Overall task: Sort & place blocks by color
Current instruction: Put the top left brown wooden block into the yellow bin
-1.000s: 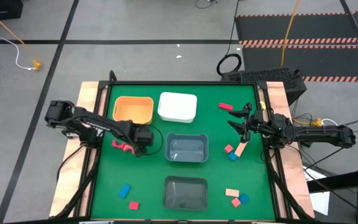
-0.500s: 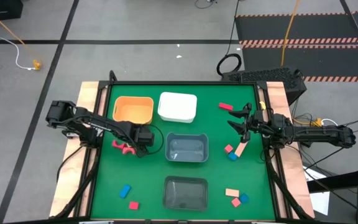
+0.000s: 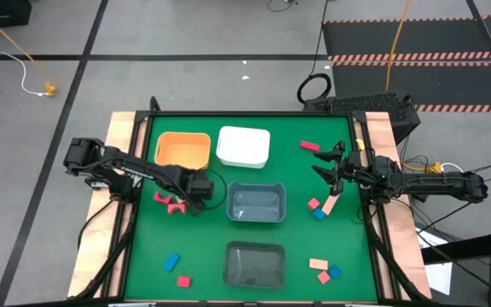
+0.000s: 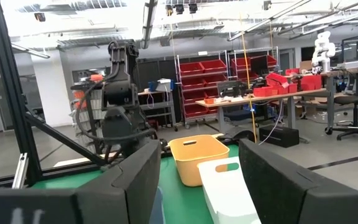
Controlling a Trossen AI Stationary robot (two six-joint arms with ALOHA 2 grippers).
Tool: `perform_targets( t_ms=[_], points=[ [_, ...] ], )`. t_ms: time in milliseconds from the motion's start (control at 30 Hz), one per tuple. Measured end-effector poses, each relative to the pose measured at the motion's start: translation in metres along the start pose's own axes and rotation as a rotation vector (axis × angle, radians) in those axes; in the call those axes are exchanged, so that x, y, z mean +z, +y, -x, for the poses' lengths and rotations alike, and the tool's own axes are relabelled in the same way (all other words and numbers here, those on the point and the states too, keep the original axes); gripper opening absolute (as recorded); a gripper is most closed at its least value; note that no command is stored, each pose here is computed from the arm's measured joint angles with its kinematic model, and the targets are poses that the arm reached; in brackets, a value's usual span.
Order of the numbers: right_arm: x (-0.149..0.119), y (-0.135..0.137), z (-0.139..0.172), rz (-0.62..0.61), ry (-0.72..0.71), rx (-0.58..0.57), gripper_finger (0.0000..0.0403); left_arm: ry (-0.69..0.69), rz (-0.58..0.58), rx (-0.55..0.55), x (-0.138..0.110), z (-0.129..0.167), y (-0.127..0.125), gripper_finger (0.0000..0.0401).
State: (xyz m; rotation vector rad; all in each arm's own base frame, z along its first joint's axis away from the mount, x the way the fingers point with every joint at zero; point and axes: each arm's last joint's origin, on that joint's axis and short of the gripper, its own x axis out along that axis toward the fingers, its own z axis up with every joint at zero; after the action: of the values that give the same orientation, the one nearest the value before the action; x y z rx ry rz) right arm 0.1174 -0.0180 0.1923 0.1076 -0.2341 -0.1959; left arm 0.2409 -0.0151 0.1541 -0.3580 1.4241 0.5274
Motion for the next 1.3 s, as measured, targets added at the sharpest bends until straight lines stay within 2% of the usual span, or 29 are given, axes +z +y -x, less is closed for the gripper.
perform_targets(
  t_ms=[200, 333, 633, 900, 1167, 1300],
  points=[
    [0.0, 0.0, 0.0, 0.0, 0.0, 0.0, 0.021, -0.08, -0.009, -0.027, 0.017, 0.019, -0.008, 0.0136],
    [0.0, 0.0, 0.0, 0.0, 0.0, 0.0, 0.021, -0.127, -0.054, -0.019, 0.028, 0.038, -0.012, 0.0136],
    [0.0, 0.0, 0.0, 0.0, 0.0, 0.0, 0.021, -0.243, -0.174, 0.14, 0.055, 0.083, -0.001, 0.0137],
    [0.0, 0.0, 0.0, 0.0, 0.0, 0.0, 0.021, -0.338, -0.089, 0.188, 0.068, 0.111, 0.046, 0.0137],
    [0.0, 0.0, 0.0, 0.0, 0.0, 0.0, 0.021, -0.432, 0.051, 0.195, 0.062, 0.139, 0.091, 0.0137],
    [0.0, 0.0, 0.0, 0.0, 0.0, 0.0, 0.021, -0.471, 0.123, 0.184, 0.057, 0.136, 0.106, 0.0137]
  ],
)
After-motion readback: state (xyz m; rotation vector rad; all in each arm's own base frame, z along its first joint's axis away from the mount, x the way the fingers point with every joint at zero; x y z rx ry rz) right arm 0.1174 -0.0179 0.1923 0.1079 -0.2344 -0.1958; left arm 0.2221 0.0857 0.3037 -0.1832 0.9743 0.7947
